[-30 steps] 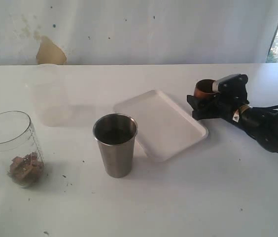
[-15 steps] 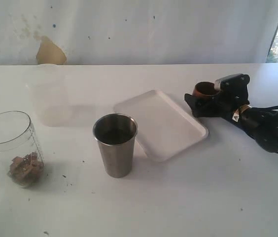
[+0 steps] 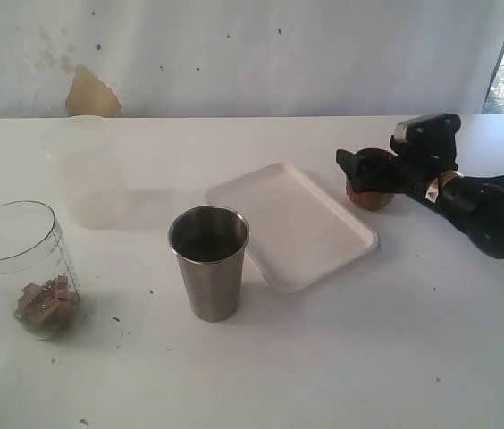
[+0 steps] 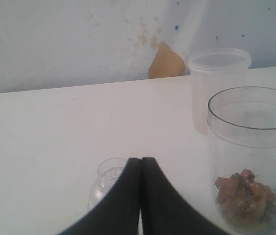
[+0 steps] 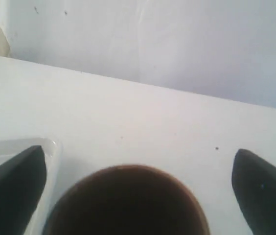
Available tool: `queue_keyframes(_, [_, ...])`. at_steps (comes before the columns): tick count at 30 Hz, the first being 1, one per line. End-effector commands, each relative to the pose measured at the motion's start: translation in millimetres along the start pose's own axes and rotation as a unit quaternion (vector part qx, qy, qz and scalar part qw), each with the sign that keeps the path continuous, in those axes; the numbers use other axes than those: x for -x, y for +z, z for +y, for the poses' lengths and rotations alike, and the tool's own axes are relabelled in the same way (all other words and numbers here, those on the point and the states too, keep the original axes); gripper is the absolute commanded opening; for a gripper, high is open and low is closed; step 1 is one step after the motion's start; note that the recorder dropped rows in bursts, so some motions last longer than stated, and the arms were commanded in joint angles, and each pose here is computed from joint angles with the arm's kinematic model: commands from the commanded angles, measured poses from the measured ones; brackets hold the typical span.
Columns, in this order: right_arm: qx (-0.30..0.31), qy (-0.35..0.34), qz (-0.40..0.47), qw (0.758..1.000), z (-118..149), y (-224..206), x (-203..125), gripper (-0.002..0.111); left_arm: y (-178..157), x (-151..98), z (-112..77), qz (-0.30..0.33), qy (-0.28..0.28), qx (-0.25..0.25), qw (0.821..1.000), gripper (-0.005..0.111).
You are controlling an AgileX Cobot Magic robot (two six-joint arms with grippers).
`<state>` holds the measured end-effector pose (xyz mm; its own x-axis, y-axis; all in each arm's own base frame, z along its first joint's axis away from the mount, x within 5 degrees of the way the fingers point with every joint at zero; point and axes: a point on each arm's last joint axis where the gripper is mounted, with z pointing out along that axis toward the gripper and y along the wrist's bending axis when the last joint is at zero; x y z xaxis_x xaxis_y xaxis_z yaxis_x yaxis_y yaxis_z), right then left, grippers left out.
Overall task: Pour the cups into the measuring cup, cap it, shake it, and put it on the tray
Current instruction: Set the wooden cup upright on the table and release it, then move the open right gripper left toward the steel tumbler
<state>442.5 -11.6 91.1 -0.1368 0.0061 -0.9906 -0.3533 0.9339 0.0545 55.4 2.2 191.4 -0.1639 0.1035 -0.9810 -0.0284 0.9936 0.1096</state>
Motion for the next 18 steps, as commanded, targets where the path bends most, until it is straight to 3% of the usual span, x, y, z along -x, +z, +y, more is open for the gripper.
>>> queue_keyframes(1, [0.011,0.003,-0.018,1.000,0.9,-2.9,24.0,0.095,-0.1,0.7,0.0,-0.007,0.000,0.000,1.000,0.000])
queue_keyframes(12, [0.038,-0.012,-0.040,0.998,11.8,-15.9,87.5,0.095,-0.1,0.7,0.0,-0.007,0.000,0.000,1.000,0.000])
queue_keyframes(18, [0.086,-0.011,-0.051,0.995,26.6,-29.3,125.4,0.095,-0.1,0.7,0.0,-0.007,0.000,0.000,1.000,0.000])
